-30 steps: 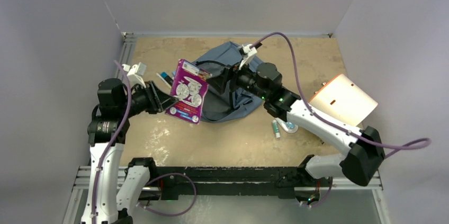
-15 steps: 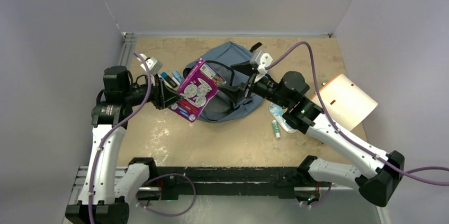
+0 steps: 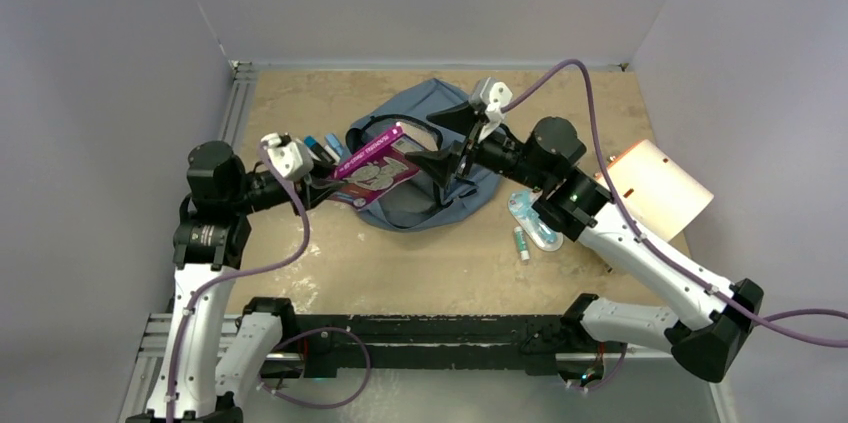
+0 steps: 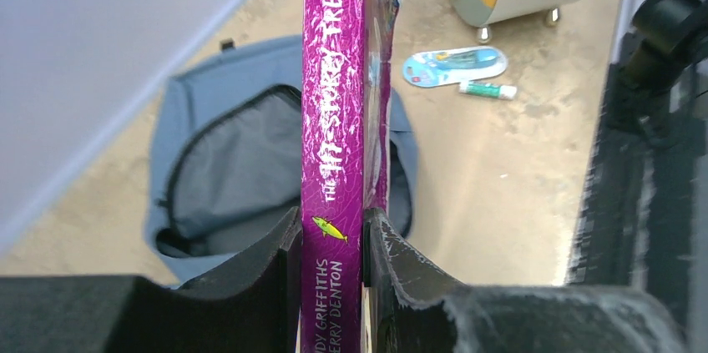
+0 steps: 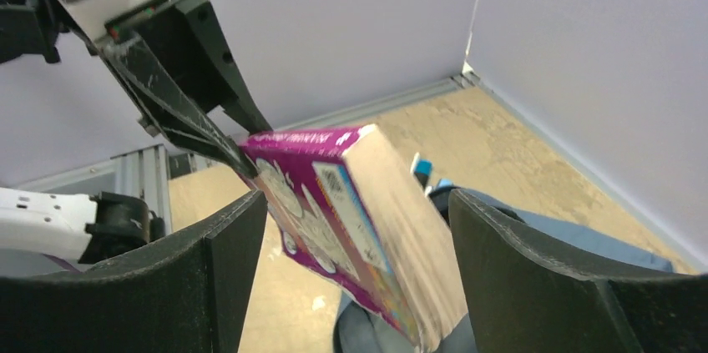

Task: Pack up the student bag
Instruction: Pick up the book from the center of the board.

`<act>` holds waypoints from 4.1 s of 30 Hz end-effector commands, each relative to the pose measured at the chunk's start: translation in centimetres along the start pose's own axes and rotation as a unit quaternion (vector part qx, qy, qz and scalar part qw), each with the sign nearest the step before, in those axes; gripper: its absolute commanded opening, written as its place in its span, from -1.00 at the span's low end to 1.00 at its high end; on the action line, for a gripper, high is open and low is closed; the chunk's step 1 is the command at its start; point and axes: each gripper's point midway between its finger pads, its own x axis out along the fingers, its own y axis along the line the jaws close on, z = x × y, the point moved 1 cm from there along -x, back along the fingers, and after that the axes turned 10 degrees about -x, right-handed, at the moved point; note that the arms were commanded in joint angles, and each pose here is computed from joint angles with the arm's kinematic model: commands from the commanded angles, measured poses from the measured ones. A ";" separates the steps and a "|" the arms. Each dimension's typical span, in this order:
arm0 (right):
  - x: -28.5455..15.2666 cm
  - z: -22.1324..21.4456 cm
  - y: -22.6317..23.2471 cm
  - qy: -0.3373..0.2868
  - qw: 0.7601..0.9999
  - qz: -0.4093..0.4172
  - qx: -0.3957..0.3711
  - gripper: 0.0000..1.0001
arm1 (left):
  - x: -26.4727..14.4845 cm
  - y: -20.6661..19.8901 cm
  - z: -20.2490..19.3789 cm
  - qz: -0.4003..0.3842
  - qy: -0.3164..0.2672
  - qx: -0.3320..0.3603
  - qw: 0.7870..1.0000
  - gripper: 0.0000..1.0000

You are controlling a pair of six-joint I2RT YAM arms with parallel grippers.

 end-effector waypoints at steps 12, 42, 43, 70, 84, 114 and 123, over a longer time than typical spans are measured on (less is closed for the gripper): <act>-2.6 2.8 3.5 -0.091 0.943 0.127 -0.294 0.76 | -0.4 -2.5 4.0 -0.094 -0.060 0.309 0.945 -1.00; 0.6 -0.5 2.1 -0.024 0.930 0.159 -0.330 -1.00 | -0.5 -1.6 6.5 -0.038 -0.079 0.196 0.977 -0.16; 0.5 -0.2 1.8 -0.027 0.930 0.146 -0.336 -1.00 | -0.6 -1.3 6.8 -0.020 -0.084 0.173 0.981 0.07; -5.5 4.2 -1.2 -0.085 0.790 -0.018 -0.607 -1.00 | -0.3 -1.9 8.8 0.057 -0.103 -0.635 0.764 0.57; -5.8 6.7 0.8 -0.155 0.756 0.000 -0.636 -1.00 | 0.6 -2.0 7.1 0.019 -0.082 -0.715 0.694 0.61; -1.3 7.4 4.7 -0.266 0.690 0.192 -0.645 -1.00 | -1.1 -1.0 10.4 0.007 -0.204 -0.762 0.614 0.34; 0.5 5.8 3.4 -0.240 0.691 0.241 -0.638 -1.00 | -1.2 -1.9 9.8 0.000 -0.187 -0.768 0.612 -0.05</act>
